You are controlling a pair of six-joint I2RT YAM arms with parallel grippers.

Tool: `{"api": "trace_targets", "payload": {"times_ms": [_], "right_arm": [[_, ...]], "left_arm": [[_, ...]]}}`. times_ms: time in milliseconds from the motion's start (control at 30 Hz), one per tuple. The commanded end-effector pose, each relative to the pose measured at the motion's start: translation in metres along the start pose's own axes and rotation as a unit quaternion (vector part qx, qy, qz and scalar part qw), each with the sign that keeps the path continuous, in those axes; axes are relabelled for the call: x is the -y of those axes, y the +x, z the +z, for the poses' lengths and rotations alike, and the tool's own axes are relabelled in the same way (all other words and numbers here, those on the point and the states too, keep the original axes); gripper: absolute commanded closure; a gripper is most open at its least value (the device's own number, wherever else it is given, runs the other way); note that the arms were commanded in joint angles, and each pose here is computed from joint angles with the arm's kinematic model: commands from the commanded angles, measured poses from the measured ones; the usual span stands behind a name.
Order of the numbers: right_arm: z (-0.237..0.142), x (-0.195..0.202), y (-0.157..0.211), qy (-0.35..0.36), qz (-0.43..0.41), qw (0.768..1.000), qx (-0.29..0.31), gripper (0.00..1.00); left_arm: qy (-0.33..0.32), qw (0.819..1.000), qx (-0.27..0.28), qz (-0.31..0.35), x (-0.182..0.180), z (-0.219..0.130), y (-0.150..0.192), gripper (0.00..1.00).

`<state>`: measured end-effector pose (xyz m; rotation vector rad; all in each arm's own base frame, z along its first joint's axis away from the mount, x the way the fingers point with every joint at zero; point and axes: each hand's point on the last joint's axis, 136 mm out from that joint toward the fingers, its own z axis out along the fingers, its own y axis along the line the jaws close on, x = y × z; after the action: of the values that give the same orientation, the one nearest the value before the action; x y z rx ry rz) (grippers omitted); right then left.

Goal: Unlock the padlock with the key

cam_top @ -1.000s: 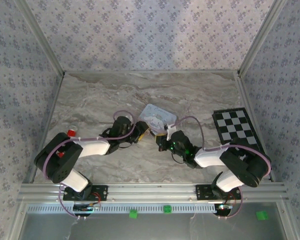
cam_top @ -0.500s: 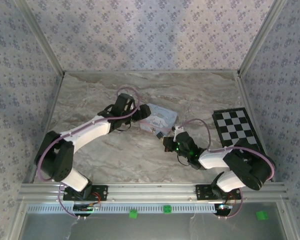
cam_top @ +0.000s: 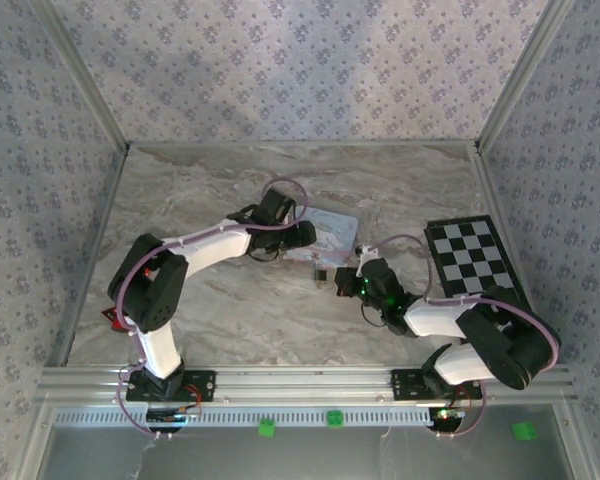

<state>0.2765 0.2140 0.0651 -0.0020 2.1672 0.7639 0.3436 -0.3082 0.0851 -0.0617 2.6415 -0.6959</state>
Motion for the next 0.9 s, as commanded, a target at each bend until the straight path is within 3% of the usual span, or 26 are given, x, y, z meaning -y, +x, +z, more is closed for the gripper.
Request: {"api": "trace_targets", "payload": {"times_ms": [0, 133, 300, 433, 567, 867], "right_arm": [[0.0, -0.001, -0.006, -0.016, 0.003, 1.0, -0.015, 0.88], [0.0, 0.0, -0.003, -0.033, 0.019, 0.998, -0.051, 0.63], [-0.001, 0.006, 0.005, -0.031, 0.034, 0.997, -0.063, 0.52], [0.003, 0.006, 0.009, -0.041, 0.052, 0.995, -0.069, 0.51], [0.013, -0.001, 0.018, -0.061, 0.058, 0.992, -0.092, 0.58], [0.034, -0.007, 0.04, -0.068, 0.075, 0.987, -0.126, 0.57]], "left_arm": [[0.001, 1.0, -0.009, -0.007, 0.005, 0.005, 0.012, 0.19], [0.004, 1.0, -0.007, -0.009, 0.011, 0.008, 0.02, 0.19], [0.013, 1.0, -0.01, -0.019, 0.017, 0.012, 0.027, 0.2], [0.015, 1.0, -0.009, -0.025, 0.019, 0.013, 0.03, 0.2], [0.009, 1.0, -0.002, -0.03, 0.014, 0.012, 0.03, 0.2], [0.011, 0.999, 0.006, -0.04, 0.008, 0.005, 0.028, 0.2]]}}
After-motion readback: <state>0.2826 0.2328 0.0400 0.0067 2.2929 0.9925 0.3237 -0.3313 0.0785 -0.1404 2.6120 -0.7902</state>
